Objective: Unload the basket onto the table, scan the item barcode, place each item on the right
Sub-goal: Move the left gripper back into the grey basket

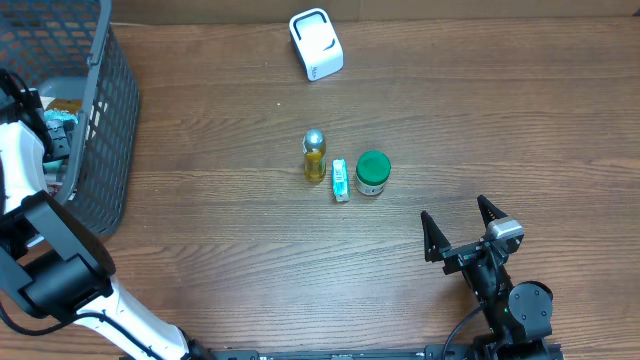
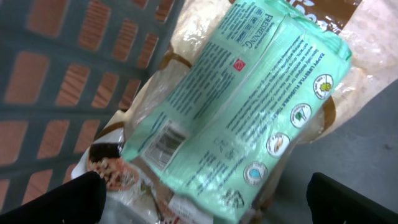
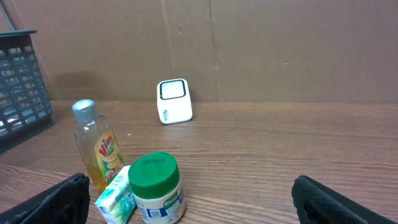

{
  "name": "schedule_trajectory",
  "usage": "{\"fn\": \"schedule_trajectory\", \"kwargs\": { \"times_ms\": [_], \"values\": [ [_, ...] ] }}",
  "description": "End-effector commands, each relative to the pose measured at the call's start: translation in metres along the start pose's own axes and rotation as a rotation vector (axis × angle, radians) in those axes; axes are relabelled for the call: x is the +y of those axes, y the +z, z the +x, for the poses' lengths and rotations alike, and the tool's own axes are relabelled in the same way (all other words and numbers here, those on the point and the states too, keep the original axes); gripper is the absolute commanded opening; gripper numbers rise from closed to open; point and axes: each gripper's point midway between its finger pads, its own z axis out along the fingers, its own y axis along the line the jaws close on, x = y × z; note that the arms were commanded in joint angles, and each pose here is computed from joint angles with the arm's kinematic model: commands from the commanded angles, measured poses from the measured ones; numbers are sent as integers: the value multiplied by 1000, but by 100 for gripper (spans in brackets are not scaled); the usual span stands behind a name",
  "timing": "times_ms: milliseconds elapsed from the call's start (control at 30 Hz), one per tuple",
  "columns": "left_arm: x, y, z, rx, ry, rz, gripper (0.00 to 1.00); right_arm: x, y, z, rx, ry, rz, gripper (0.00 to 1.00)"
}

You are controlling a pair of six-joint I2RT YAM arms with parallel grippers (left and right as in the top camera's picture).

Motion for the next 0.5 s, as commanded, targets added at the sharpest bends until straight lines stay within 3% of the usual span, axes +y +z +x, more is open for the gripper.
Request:
{"fn": "schedule_trajectory", "kwargs": {
  "times_ms": [0, 467],
  "values": [
    [0, 8, -4, -12, 53, 10, 100, 0, 0, 2, -1, -5, 2, 100],
    [-9, 32, 5, 13, 157, 56, 100, 0, 0, 2, -1, -4, 2, 100]
  ]
}}
